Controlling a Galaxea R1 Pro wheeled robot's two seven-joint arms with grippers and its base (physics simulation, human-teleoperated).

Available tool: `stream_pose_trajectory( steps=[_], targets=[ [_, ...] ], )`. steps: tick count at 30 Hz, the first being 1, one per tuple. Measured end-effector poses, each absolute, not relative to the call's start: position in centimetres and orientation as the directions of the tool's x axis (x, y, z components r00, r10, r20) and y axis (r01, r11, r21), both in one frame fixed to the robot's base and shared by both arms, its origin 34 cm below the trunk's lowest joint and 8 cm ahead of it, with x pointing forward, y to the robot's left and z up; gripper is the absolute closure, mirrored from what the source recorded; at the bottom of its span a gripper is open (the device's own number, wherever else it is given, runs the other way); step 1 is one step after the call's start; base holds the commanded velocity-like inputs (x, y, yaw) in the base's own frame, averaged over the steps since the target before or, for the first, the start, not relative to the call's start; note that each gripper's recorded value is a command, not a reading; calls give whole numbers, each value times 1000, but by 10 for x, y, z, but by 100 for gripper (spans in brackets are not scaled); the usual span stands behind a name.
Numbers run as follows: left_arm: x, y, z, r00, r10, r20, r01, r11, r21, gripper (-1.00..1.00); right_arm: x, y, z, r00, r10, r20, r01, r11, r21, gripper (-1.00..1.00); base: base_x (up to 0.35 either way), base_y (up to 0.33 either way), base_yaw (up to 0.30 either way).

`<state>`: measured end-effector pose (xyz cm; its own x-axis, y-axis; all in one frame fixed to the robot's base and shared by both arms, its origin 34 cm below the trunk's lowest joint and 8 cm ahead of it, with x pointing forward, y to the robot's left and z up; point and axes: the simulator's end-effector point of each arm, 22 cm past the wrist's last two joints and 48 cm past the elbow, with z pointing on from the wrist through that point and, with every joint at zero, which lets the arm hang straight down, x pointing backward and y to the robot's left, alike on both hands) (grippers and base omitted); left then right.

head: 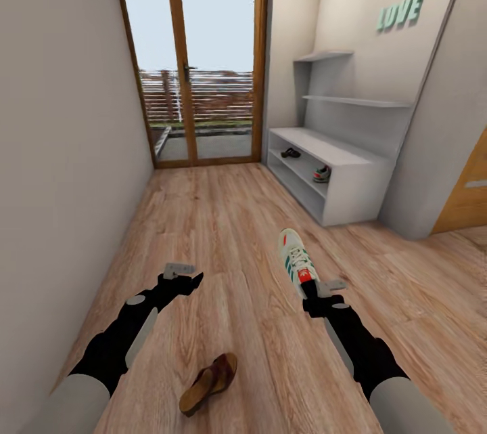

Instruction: Pick up the two gym shoes and the two sandals from the corridor floor and place them onto the hallstand (shoe rack) in the corridor, making sure they are on the rack and not on the floor. Arrange them so the two gym shoes are next to each other and the two sandals are next to each other.

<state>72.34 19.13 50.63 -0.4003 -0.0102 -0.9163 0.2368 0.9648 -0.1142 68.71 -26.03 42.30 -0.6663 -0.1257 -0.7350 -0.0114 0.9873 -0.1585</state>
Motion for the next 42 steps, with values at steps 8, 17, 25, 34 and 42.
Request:
stream_pose_trajectory(
  steps=[8,17,25,34,42],
  targets=[
    [723,191,506,-400,-9,-916,238,965,-114,-100,687,-261,423,-666,-126,-735,-11,987,-159,100,11,116,-274],
    [723,191,506,-400,-8,-916,238,965,-113,-100,687,-261,422,-668,-126,-734,-11,987,-159,100,-11,23,-274],
    [723,190,506,-400,-7,-916,239,964,-112,-100,687,-261,422,-668,-126,-734,-11,987,-159,100,-147,218,-204],
    [723,191,507,-398,-8,-917,238,965,-112,-100,687,-261,423,-668,-126,-733,-11,987,-159,100,-28,37,-14],
    [723,191,506,-399,-9,-917,238,965,-113,-100,687,-261,422,-668,-126,-733,-12,987,-159,100,-21,107,-7]
  ],
)
